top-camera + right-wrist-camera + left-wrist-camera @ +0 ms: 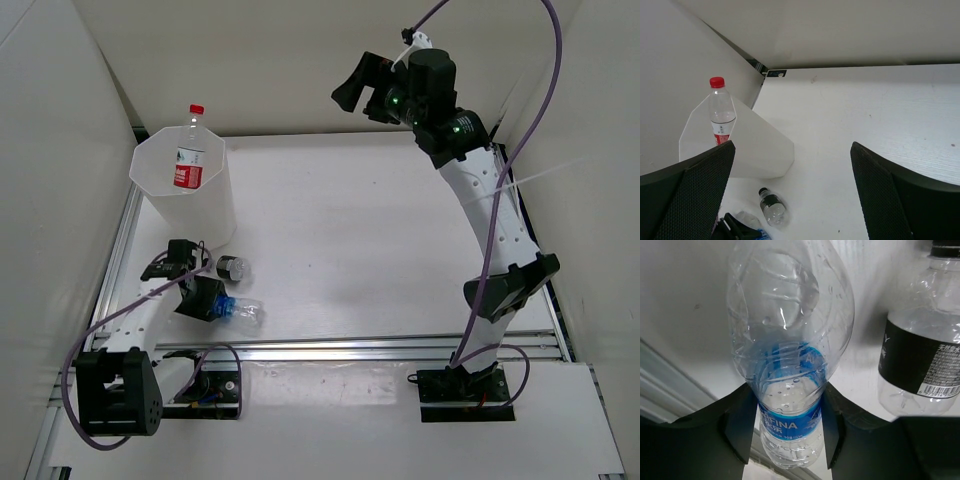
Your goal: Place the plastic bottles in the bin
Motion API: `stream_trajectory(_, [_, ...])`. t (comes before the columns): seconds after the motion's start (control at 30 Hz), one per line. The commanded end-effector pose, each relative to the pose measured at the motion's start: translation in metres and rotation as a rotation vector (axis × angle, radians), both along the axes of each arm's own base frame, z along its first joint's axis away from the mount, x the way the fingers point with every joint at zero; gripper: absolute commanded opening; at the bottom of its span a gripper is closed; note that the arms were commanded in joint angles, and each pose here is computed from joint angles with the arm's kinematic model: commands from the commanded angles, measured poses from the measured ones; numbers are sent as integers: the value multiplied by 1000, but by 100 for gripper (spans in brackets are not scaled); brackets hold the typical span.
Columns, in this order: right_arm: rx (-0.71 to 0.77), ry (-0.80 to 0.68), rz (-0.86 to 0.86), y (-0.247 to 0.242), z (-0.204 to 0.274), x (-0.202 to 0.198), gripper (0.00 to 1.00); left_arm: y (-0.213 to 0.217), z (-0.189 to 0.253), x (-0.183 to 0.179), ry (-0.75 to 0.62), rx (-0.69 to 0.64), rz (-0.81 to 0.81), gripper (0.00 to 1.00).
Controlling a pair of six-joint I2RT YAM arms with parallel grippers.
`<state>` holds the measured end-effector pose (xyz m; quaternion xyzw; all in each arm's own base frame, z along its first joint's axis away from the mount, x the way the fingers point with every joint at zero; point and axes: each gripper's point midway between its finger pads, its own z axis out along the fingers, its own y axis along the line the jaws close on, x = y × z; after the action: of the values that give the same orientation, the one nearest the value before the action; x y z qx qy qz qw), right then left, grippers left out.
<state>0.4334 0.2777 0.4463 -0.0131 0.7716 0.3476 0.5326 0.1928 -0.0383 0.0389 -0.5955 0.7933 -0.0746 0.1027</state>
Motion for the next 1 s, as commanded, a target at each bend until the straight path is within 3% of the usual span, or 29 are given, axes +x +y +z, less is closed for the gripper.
stream_trajectory(0.0, [23,-54,7,-12,28,-16,100,5,17,-1,-11,25,-3,47])
stream_trajectory(0.2, [11,-30,7,-13,19,-17,100,30,90,5,-134,166,11,45])
stream_trajectory(0.47, [-17,-36,12,-16,16,-22,100,40,237,38,-535,264,-26,45])
stream_trajectory(0.57, [-16,-34,22,-16,16,-25,100,53,296,61,-708,377,-54,45])
stream_trajectory(0.7, [-12,-32,34,-17,16,-25,100,81,351,87,-830,591,-45,46])
stream_trajectory(0.97, [-5,-31,55,-19,17,-25,100,128,403,156,-745,912,-17,52])
